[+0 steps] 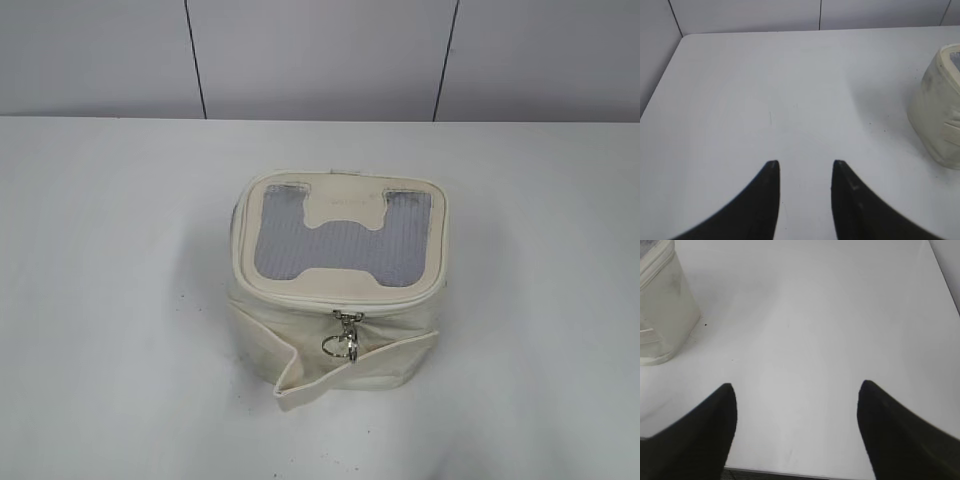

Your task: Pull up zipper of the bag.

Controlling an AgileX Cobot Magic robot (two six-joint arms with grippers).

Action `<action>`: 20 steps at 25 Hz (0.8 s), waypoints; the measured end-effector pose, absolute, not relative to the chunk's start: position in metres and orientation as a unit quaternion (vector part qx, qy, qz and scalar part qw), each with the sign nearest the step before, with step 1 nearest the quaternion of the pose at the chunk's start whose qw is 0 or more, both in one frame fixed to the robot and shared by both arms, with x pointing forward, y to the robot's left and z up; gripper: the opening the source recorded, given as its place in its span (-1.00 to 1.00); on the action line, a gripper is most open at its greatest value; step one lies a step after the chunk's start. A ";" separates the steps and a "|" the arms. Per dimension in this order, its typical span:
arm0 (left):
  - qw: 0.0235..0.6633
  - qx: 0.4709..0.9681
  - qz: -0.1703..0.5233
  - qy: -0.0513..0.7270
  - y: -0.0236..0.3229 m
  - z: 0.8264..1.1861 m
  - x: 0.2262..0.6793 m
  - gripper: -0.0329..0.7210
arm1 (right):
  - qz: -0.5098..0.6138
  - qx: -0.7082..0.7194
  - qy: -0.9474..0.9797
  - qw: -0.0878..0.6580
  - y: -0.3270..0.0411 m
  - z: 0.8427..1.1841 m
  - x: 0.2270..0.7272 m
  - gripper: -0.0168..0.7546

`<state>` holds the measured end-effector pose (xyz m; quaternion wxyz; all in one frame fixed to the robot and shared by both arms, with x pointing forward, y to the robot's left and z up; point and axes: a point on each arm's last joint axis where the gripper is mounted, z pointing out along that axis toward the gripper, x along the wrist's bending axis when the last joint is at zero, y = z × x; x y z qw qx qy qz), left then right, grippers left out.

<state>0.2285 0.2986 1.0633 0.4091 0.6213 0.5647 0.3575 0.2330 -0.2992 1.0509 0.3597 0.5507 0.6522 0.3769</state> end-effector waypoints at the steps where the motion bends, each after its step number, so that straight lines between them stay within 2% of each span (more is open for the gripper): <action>1: 0.409 0.621 0.358 0.565 0.299 1.063 0.229 -0.18 | 0.377 0.550 0.652 0.360 -0.299 1.051 0.233 0.56; 20: 0.409 0.620 0.358 0.566 0.298 1.063 0.229 -0.18 | 0.374 0.553 0.648 0.367 -0.300 1.051 0.234 0.56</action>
